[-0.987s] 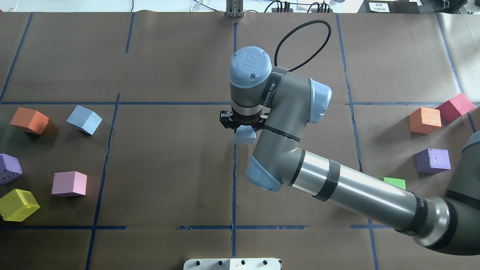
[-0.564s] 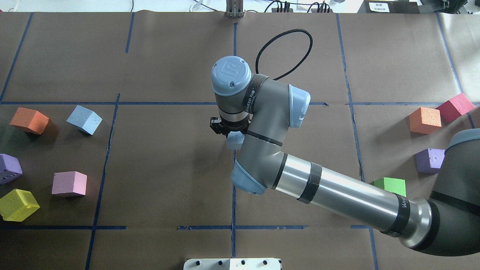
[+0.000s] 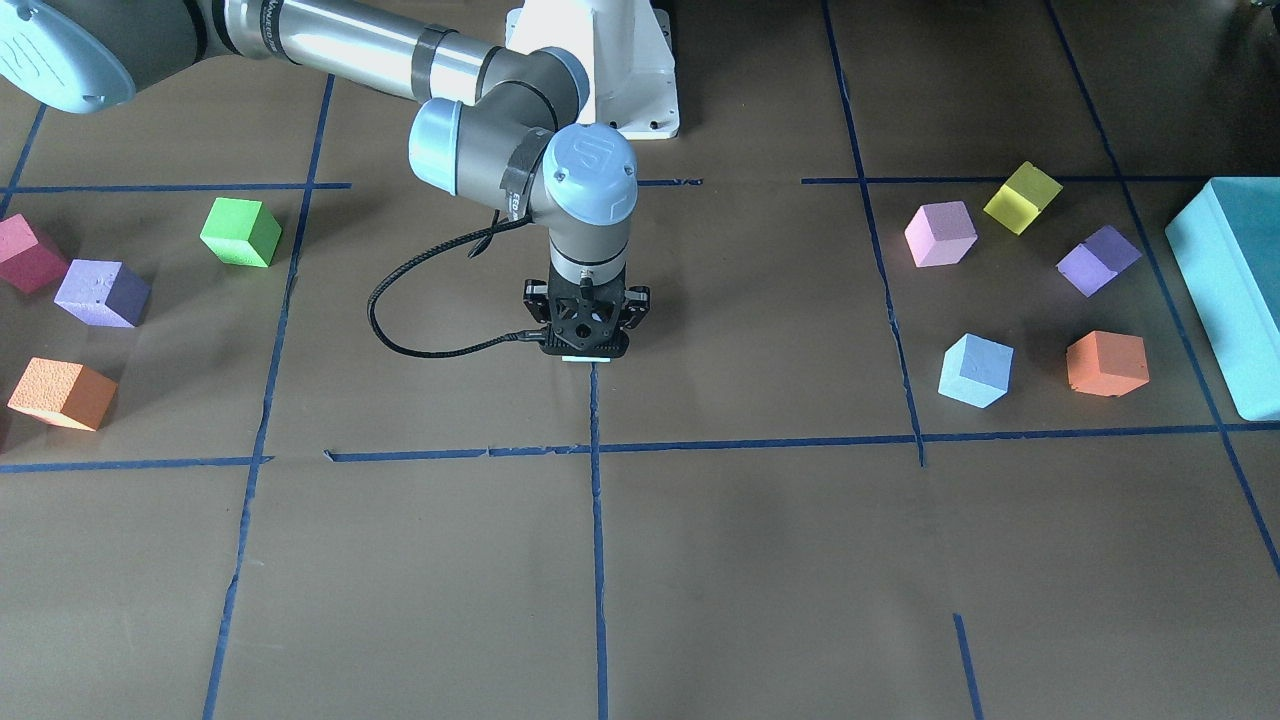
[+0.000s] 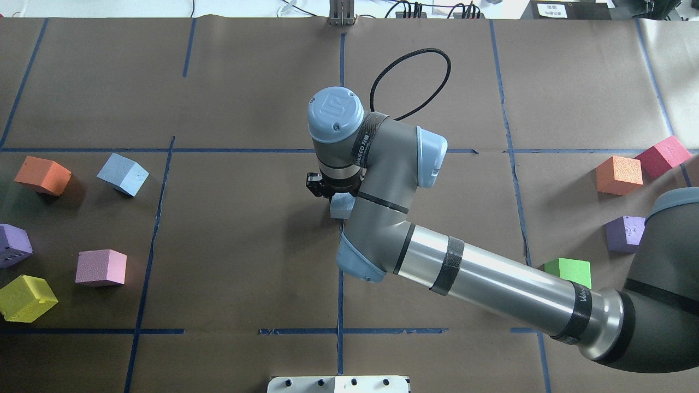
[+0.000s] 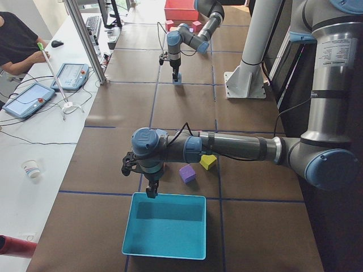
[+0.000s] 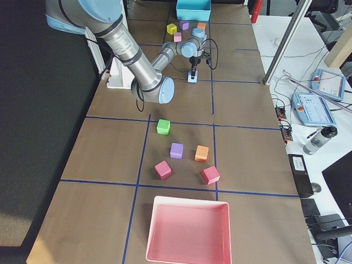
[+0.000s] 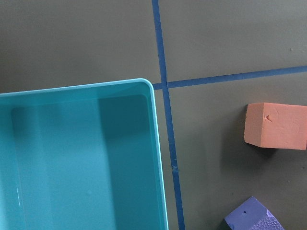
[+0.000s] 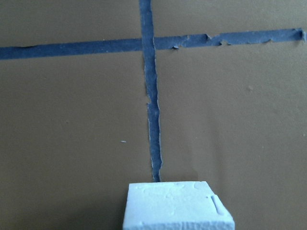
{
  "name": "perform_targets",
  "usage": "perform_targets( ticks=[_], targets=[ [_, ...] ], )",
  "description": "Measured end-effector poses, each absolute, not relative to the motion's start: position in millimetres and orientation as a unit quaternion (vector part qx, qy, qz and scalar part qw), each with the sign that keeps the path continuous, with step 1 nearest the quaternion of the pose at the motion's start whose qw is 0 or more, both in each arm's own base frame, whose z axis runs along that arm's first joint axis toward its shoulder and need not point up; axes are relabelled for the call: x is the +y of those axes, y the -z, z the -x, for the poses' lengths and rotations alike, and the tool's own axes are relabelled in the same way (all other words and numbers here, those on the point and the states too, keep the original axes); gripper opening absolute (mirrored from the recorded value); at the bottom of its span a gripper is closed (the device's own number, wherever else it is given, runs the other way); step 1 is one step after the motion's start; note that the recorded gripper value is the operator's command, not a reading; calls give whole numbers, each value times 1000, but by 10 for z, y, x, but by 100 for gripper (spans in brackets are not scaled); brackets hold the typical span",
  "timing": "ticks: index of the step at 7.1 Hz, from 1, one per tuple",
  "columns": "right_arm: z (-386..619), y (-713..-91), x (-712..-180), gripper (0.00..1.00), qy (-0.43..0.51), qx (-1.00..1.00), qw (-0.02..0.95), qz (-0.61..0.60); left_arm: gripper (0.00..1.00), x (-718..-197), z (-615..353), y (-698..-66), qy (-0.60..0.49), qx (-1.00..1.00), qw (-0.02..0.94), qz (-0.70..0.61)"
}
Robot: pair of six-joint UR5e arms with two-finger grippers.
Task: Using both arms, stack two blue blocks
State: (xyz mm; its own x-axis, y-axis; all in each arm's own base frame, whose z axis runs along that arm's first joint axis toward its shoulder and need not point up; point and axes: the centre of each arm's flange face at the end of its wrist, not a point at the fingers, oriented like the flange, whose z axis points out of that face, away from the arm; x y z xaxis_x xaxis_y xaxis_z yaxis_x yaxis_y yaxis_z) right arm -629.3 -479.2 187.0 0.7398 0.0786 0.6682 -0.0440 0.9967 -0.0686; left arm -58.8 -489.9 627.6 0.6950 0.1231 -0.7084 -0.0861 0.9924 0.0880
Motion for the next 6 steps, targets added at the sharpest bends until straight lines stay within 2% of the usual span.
perform_targets(
  ticks=[2,6],
  targets=[
    [6325,-1901,-4809,99,-32,-363,931,23,100,-4901,585,-6272,-57,387,920,-24],
    [6184,-1695,-4804,99,-31,-384,923,17,100,-4908,582,-6264,-57,387,920,-24]
  ],
)
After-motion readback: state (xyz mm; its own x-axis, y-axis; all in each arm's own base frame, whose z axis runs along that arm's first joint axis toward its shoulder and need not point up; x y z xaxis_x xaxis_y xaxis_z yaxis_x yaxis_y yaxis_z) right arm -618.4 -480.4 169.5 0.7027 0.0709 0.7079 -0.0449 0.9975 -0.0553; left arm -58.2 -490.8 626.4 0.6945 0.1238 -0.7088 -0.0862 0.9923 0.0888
